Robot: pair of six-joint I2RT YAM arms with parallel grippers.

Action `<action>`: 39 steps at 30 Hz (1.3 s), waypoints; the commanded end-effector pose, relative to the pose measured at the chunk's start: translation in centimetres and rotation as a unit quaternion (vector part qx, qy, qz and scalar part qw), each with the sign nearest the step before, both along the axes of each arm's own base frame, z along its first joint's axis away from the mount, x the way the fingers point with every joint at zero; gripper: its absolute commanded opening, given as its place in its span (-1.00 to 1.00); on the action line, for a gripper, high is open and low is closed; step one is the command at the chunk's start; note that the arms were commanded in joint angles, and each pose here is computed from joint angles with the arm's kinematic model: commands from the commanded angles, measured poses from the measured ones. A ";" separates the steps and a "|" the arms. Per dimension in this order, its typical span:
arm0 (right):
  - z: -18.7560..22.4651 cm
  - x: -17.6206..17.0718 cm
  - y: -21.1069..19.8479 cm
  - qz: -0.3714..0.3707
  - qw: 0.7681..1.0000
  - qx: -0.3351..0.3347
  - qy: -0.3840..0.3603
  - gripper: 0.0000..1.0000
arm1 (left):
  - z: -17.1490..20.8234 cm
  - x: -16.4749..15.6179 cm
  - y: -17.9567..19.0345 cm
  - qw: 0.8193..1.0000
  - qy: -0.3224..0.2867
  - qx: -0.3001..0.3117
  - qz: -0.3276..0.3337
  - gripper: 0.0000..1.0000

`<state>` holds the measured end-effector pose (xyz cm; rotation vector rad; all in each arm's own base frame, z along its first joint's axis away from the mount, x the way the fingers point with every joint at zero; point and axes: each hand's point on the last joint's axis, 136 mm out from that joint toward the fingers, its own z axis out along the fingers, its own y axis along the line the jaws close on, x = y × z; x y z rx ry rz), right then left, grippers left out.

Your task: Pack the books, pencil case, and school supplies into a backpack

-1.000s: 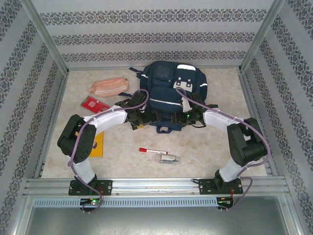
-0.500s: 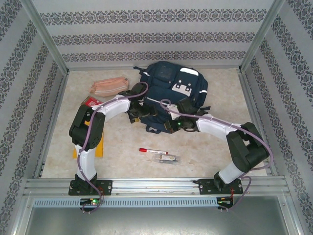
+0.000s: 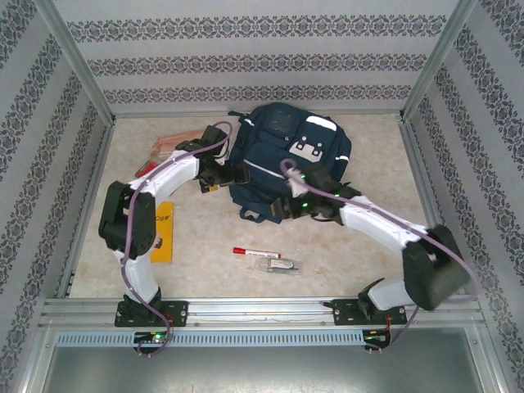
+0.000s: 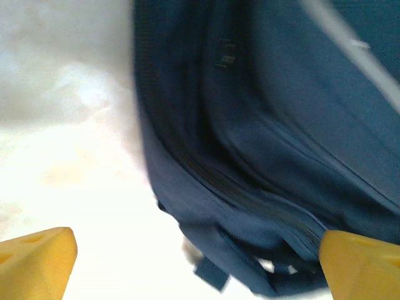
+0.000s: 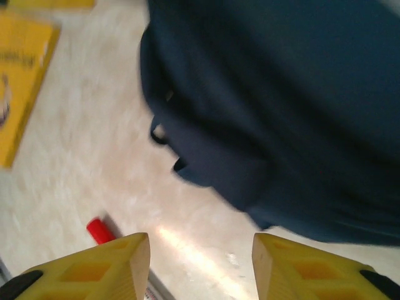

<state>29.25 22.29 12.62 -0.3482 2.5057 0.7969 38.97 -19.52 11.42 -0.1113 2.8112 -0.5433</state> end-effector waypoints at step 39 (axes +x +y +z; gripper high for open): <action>0.6 0.2 -14.8 -0.242 0.963 0.082 0.089 0.12 | 5.0 -2.5 -19.9 0.807 -0.260 0.158 -0.507 -1.00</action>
